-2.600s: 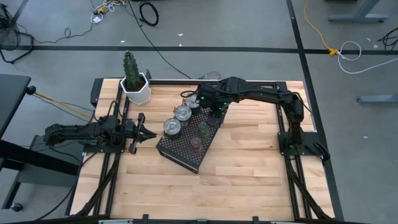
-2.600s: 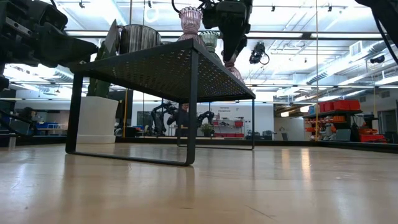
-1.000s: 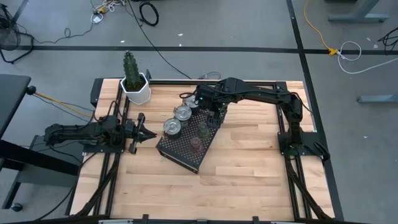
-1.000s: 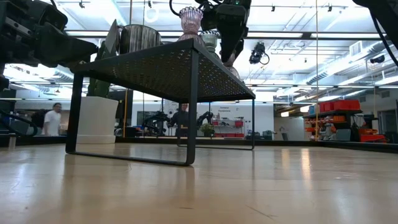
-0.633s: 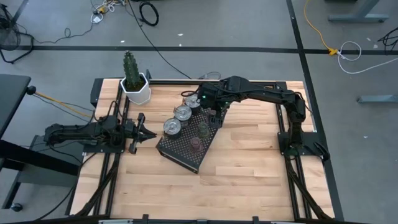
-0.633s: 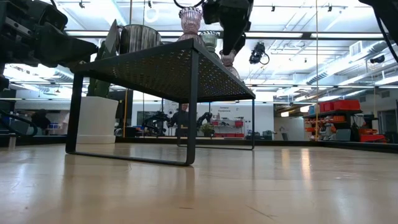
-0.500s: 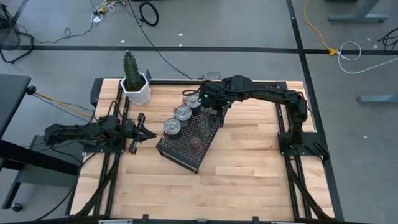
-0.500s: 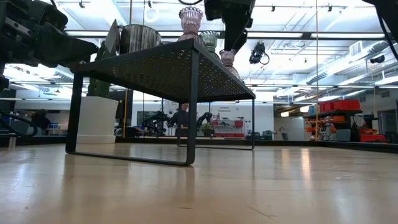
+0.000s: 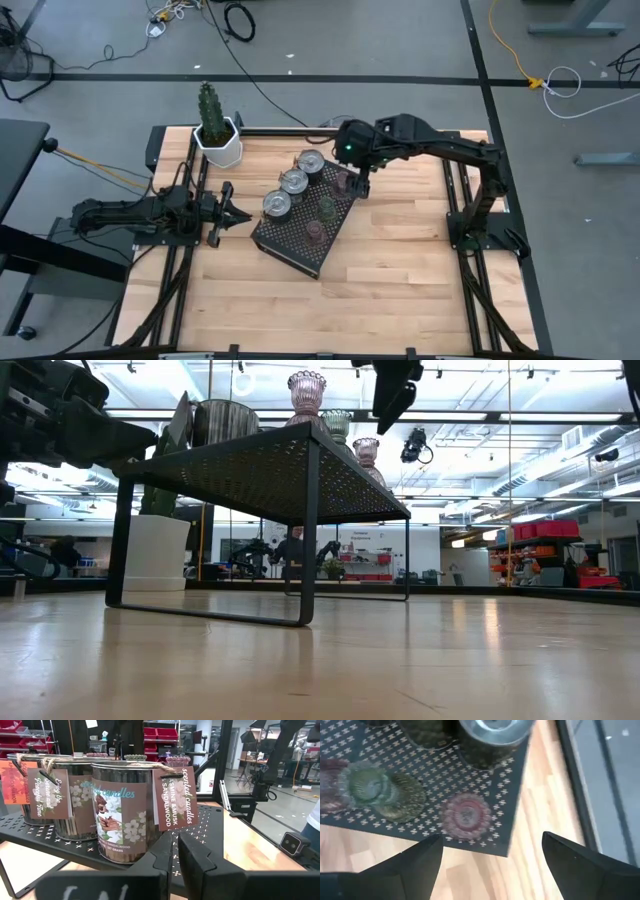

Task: Pick & Place candle stick holders
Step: Put the purple candle holder on the shelf

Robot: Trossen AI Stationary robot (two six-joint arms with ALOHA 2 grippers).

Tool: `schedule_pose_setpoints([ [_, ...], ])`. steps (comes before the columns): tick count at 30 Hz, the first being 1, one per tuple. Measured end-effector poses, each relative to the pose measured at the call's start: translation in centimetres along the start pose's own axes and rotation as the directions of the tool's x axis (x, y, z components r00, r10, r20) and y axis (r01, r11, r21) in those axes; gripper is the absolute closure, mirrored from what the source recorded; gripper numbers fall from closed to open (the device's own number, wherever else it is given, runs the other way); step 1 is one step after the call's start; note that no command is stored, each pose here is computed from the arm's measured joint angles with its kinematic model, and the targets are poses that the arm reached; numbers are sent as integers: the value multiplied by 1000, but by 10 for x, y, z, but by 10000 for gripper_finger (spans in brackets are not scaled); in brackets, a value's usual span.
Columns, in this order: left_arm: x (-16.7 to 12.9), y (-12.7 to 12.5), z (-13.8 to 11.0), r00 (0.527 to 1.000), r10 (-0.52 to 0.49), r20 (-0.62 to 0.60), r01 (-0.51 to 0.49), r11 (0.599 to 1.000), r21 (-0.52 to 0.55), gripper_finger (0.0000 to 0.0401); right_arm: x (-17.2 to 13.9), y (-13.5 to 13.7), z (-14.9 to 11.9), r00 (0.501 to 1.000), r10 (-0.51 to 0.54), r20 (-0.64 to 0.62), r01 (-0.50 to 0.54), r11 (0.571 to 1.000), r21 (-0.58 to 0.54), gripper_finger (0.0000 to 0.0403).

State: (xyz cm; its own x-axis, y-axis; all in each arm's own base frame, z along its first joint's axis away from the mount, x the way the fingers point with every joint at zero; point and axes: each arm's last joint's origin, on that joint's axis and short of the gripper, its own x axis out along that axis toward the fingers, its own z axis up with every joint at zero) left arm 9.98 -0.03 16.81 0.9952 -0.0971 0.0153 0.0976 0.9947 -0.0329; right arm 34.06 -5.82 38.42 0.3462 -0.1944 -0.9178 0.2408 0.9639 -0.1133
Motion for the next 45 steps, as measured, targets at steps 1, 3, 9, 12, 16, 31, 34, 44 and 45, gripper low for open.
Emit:
schedule_pose_setpoints([
  [1, 0, 0, 0, 1000, 0, 0, 0, 1000, 0, 367, -2, -1, -1, 1000, -12, 5, 12, 1000, 2, 64],
  [3, 0, 0, 0, 1000, 0, 0, 0, 1000, 0, 367, -4, -4, -1, 999, -30, 10, 30, 1000, 8, 64],
  [9, 0, 0, 0, 1000, 0, 0, 0, 1000, 0, 367, -2, -18, -1, 999, -49, 4, 48, 997, 54, 77],
  [12, 0, 0, 0, 1000, 0, -1, 0, 1000, 0, 367, -1, -26, -1, 998, -58, 5, 57, 995, 76, 96],
  [16, 0, 0, 0, 1000, 0, 0, 0, 1000, 0, 367, 0, -36, 0, 998, -67, 17, 65, 992, 104, 131],
  [31, 0, 0, 0, 1000, 0, 0, 0, 1000, 0, 367, 22, -46, -1, 997, -79, -9, 80, 988, 133, 259],
  [34, 0, 0, 0, 1000, 0, 0, 0, 1000, 0, 367, 32, -45, -4, 996, -77, -37, 81, 988, 130, 279],
  [44, 0, 0, 0, 1000, 0, 0, 0, 1000, 0, 367, 49, -47, -21, 996, -85, -2, 84, 983, 165, 361],
  [45, 0, 0, 0, 1000, 0, 0, 0, 1000, 0, 367, 49, -46, -24, 997, -83, 5, 81, 983, 165, 370],
])
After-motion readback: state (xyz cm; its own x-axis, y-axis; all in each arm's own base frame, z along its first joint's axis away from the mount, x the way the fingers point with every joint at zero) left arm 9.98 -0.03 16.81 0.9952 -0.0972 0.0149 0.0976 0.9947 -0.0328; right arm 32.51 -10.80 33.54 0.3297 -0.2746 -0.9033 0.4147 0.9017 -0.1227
